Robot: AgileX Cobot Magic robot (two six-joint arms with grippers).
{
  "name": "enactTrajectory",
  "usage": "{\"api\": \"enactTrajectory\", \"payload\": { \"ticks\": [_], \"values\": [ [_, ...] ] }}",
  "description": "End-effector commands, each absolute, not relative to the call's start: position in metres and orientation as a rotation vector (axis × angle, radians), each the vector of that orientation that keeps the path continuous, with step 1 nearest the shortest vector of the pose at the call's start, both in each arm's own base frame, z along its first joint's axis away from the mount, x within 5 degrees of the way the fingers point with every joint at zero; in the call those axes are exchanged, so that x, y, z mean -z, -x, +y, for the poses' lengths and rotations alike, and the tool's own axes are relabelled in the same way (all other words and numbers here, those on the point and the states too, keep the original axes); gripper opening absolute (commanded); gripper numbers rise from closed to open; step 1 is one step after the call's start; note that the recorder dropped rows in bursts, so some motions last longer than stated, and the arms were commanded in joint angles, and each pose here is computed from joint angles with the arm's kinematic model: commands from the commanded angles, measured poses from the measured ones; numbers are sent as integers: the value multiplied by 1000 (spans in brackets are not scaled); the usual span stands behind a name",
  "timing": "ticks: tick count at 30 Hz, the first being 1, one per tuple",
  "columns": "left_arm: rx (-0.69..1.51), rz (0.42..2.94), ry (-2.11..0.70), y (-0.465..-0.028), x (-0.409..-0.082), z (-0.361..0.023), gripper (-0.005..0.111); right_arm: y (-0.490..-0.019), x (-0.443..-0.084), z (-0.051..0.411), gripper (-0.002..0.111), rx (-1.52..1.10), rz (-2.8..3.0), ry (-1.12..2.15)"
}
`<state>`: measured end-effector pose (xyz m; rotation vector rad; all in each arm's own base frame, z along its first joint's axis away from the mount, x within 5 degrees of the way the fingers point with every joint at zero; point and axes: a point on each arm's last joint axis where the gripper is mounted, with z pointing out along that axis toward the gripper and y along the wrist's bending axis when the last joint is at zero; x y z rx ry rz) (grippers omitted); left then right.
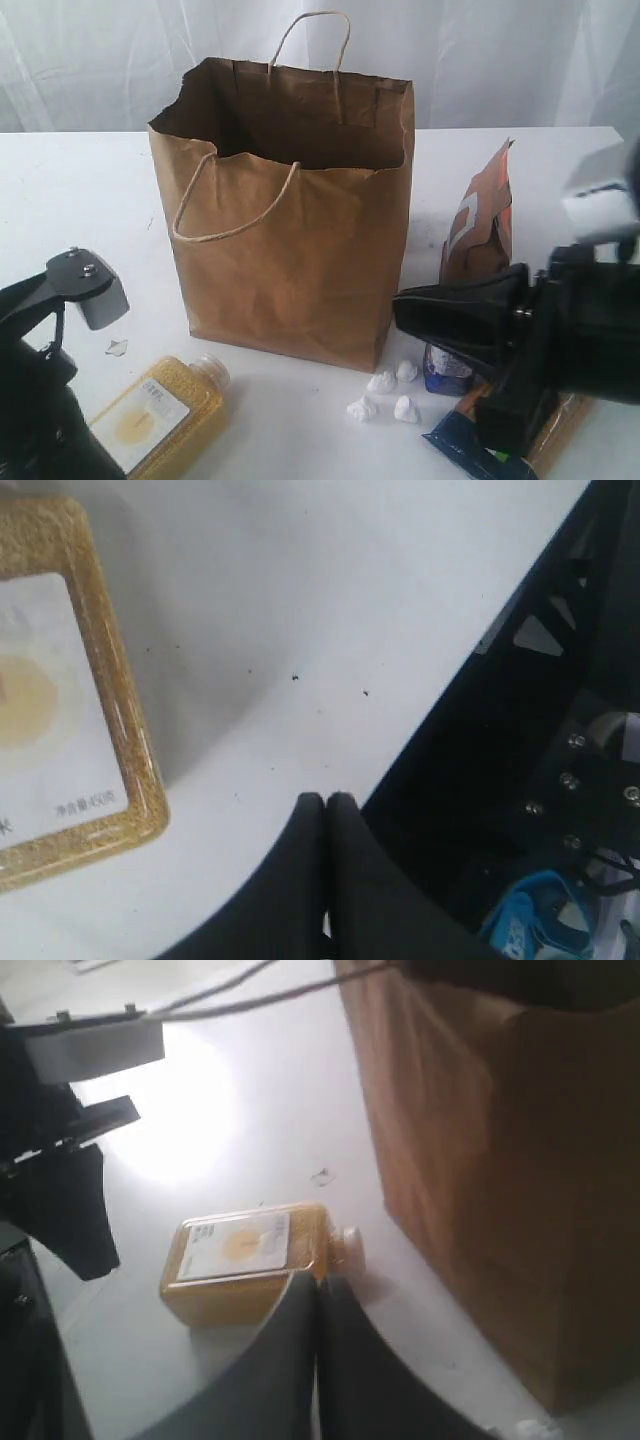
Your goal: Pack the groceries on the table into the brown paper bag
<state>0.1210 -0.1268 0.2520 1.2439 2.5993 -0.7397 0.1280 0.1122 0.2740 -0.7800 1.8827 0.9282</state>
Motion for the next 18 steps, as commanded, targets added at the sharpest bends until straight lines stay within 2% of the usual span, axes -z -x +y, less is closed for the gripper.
{"api": "enactTrajectory", "payload": {
  "ticks": [1,4,10,13,18],
  "values": [
    [811,2688,-1267,-109,-253,-124,0,-146,-264,130,0,-974,1860,1049],
    [807,2644,-1280,-100,-262,-118,0,-154,-255,133,0,-938,1862,1099],
    [559,2642,-1014,-89,-272,-91,0,-160,-247,150,0,-959,1878,1172],
    [568,2621,-811,-83,-265,-84,0,-163,-244,164,0,-906,1867,1225],
    [606,2664,-538,-73,-231,-75,0,-174,-226,182,0,-768,1903,1277]
  ]
}}
